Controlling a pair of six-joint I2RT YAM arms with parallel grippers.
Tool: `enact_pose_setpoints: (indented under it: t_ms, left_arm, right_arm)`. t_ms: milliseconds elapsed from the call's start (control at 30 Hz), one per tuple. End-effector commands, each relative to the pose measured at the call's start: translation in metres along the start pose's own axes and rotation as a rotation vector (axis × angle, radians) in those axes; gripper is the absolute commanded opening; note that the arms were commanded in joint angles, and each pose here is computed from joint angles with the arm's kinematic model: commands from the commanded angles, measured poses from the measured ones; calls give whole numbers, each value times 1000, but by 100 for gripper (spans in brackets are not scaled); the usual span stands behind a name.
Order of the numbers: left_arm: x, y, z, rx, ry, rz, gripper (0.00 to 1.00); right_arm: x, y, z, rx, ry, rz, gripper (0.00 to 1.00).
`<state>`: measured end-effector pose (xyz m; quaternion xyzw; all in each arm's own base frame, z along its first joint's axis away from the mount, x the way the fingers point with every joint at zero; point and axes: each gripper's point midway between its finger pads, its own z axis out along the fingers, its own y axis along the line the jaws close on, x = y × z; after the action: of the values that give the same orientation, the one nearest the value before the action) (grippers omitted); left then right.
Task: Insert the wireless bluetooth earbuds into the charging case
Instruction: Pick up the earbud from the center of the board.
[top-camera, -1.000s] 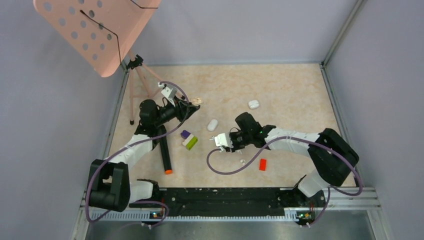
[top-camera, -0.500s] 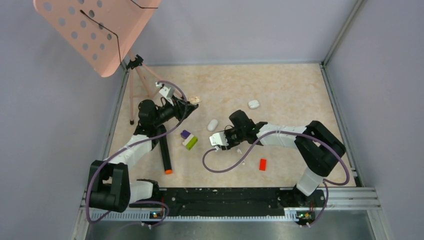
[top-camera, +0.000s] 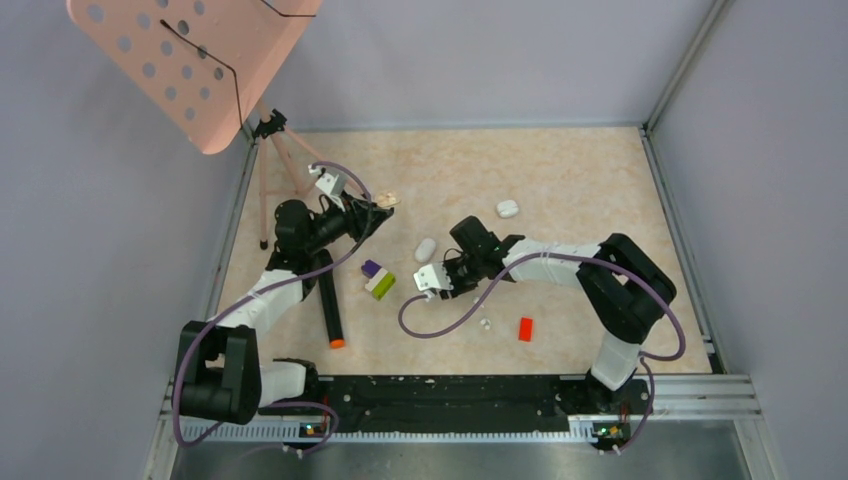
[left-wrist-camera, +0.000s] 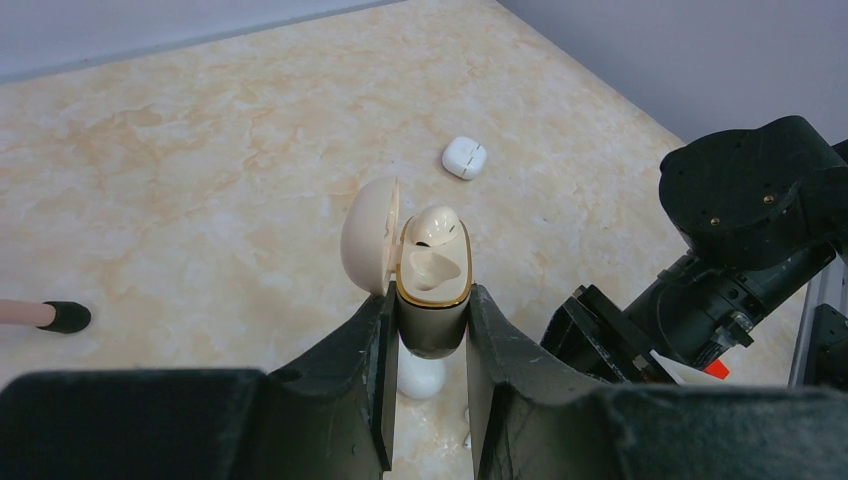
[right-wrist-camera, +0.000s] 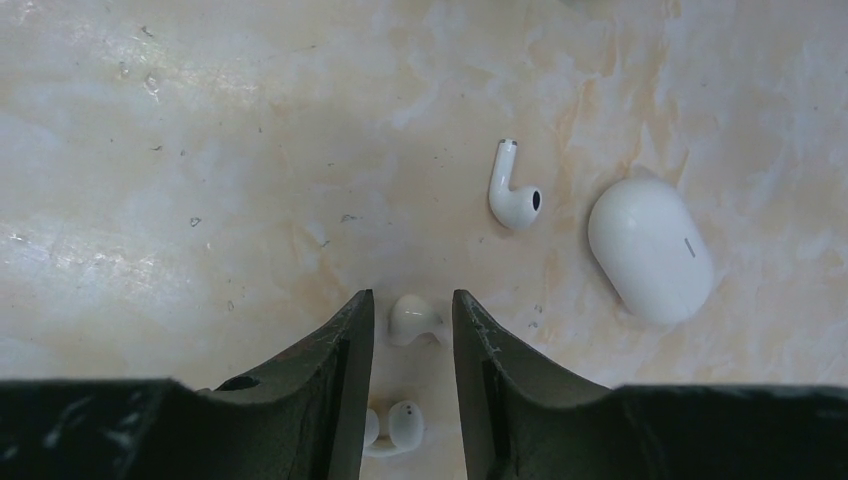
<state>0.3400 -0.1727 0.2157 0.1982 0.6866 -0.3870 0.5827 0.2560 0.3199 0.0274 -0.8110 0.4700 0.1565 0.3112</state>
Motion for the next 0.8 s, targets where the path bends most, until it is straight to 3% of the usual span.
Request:
enact_pose_setpoints:
  t_ms: [0,267,633,767]
  left_arm:
    - [-14,1,0,-6,-48,40,0]
    - [-12,2,-1,-7,-42,35,0]
    - [-11,2,1,2,-34,32,0]
    - [-10,1,2,14,-28,30,0]
  right_arm:
    - [-5,5,2,-39,-4,-11,34]
    - [12,13,8,-74,62,46,29]
    - [32,16,9,-55,145,116,29]
    - [33,19,9,-66,140,152,13]
